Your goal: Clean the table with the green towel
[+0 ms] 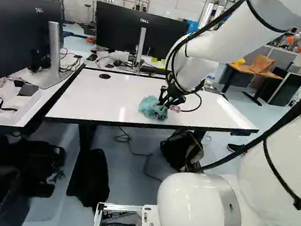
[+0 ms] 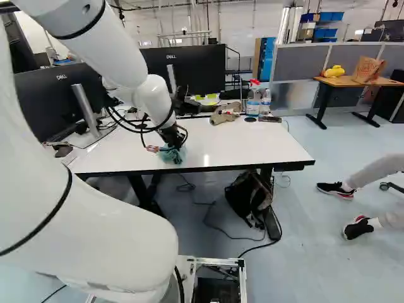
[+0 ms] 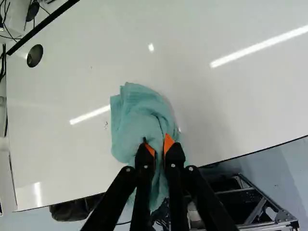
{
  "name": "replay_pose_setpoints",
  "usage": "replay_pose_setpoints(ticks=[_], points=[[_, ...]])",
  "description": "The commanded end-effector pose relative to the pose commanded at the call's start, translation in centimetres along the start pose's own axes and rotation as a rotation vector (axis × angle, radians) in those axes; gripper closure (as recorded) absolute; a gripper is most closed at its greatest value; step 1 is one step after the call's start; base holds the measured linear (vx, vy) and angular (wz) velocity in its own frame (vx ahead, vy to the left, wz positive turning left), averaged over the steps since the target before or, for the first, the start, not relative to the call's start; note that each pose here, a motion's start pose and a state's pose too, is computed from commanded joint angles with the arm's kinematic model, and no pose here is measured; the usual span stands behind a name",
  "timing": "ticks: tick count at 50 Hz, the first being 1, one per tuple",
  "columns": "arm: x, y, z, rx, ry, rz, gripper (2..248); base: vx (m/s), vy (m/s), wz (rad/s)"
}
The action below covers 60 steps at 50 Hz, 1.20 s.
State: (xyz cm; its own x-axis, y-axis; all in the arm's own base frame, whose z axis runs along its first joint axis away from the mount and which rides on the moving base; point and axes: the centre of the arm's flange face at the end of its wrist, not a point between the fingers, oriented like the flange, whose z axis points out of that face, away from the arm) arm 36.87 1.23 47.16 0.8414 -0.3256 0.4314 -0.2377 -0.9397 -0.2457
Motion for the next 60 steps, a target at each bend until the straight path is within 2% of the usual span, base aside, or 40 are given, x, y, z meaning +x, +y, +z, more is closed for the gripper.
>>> replay_pose_setpoints(ticks=[12, 29, 44, 60], points=[[0.4, -0.4, -0.3, 0.006, 0.009, -0.005, 209, 0.0, 0.0, 0.0], [1.8, -3.2, -1.2, 0.045, 0.036, -0.055, 209, 0.0, 0.0, 0.0], [1.7, -5.8, -2.6, 0.089, 0.061, -0.11, 209, 0.0, 0.0, 0.0], [1.1, -8.3, -2.3, 0.118, 0.042, -0.165, 209, 0.0, 0.0, 0.0]])
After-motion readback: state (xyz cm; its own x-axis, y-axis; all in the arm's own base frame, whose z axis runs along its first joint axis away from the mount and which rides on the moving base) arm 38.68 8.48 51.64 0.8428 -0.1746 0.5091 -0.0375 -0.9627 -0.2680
